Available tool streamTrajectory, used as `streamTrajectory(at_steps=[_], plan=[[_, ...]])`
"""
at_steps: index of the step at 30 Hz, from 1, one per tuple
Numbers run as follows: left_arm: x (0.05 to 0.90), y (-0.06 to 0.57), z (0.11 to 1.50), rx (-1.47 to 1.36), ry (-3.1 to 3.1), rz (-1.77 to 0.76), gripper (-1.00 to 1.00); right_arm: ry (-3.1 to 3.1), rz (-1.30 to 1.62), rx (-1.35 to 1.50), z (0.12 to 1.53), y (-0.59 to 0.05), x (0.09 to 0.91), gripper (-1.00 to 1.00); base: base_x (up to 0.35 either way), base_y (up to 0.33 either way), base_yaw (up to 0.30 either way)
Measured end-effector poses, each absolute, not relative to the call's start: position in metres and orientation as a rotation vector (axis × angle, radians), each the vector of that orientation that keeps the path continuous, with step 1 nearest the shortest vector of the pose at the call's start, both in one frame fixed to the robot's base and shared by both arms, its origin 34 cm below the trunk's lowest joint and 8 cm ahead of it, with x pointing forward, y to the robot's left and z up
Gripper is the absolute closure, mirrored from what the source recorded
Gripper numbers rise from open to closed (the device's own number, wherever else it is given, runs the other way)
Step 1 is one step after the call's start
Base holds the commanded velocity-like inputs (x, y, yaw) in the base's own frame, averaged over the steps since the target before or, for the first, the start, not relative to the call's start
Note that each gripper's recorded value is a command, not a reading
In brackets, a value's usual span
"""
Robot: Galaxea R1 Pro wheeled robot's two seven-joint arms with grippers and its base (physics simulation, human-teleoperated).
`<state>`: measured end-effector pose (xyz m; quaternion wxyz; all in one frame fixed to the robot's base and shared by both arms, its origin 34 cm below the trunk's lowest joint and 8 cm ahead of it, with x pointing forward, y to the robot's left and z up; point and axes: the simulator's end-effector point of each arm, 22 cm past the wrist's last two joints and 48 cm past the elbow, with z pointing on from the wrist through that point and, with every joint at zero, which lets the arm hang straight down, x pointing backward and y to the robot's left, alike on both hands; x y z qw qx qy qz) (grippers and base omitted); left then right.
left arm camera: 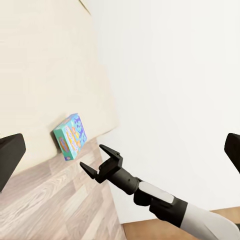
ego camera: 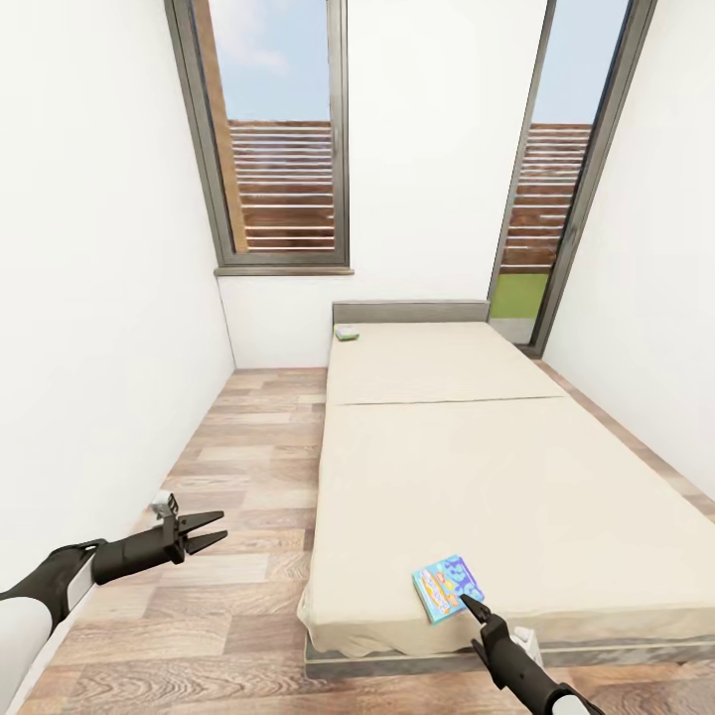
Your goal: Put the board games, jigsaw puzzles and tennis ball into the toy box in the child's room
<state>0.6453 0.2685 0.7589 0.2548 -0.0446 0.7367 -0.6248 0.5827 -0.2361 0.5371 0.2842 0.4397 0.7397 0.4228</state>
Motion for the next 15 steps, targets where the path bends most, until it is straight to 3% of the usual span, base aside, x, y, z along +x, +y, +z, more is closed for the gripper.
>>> streamTrajectory(at_steps=[15], plan=[[0.644, 0.2726, 0.7494, -0.128, 2.005, -1.691, -1.0, 1.99, 1.191, 1.196, 0.5292, -0.2277, 0.578, -1.0, 0.0, 0.0, 0.0]])
